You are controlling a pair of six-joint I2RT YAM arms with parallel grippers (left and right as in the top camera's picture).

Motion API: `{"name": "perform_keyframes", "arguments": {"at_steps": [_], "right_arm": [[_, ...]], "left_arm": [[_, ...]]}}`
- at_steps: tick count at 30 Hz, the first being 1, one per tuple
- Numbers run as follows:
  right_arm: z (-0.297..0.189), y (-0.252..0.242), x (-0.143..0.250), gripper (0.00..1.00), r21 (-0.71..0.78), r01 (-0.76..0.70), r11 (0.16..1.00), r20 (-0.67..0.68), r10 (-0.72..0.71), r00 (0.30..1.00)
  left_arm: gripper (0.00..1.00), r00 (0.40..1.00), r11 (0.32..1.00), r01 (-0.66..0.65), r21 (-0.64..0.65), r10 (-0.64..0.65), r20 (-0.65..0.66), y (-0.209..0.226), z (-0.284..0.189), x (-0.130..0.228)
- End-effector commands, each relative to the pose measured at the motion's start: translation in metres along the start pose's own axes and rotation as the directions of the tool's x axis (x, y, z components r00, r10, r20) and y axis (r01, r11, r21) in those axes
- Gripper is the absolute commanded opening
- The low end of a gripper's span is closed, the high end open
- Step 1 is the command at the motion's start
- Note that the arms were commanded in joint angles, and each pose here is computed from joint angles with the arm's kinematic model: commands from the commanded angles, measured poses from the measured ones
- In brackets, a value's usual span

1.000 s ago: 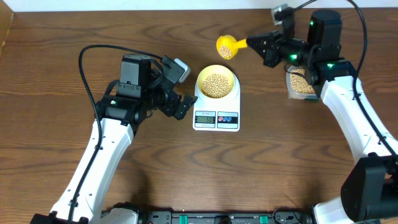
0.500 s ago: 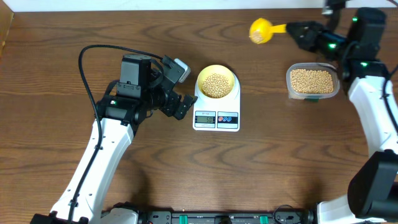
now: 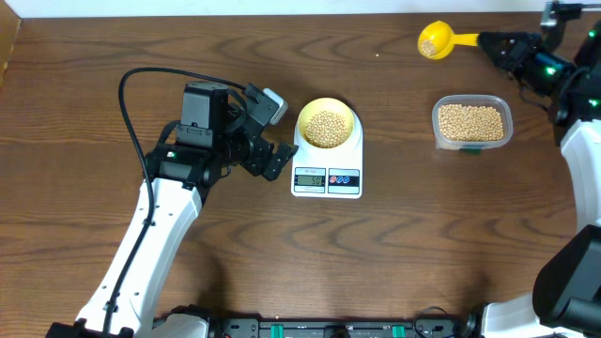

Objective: Scoop item into bowl and weigh 50g on scale
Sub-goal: 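Carry the yellow scoop right, away from the bowl, toward the soybean tub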

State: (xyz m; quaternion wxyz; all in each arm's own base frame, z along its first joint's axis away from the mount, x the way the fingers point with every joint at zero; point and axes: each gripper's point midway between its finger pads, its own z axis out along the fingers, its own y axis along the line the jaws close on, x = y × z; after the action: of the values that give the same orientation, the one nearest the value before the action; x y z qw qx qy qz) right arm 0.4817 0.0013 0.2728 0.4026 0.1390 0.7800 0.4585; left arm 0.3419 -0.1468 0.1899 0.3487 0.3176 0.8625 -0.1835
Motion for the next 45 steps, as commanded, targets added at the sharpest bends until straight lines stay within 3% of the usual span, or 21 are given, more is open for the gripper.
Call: {"name": "perform_keyframes", "arguments": {"at_steps": [1, 17, 29, 45], "right_arm": [[-0.009, -0.005, -0.006, 0.01, -0.010, -0.057, 0.998, 0.006, 0.057, 0.998], [-0.059, -0.060, -0.014, 0.01, 0.112, -0.182, 0.977, 0.048, 0.177, 0.983], [-0.078, -0.071, -0.008, 0.01, 0.191, -0.095, 0.977, 0.042, 0.089, 0.995], [-0.103, -0.044, -0.003, 0.01, 0.287, 0.199, 0.937, 0.003, -0.208, 0.978]], "left_arm": [[0.97, 0.999, 1.000, -0.026, 0.004, 0.026, 0.020, -0.003, -0.005, -0.006], [0.97, 0.999, 1.000, -0.026, 0.004, 0.026, 0.020, -0.003, -0.005, -0.006], [0.98, 0.999, 1.000, -0.026, 0.004, 0.026, 0.020, -0.003, -0.005, -0.006], [0.98, 0.999, 1.000, -0.026, 0.004, 0.026, 0.020, -0.003, -0.005, -0.006]]}}
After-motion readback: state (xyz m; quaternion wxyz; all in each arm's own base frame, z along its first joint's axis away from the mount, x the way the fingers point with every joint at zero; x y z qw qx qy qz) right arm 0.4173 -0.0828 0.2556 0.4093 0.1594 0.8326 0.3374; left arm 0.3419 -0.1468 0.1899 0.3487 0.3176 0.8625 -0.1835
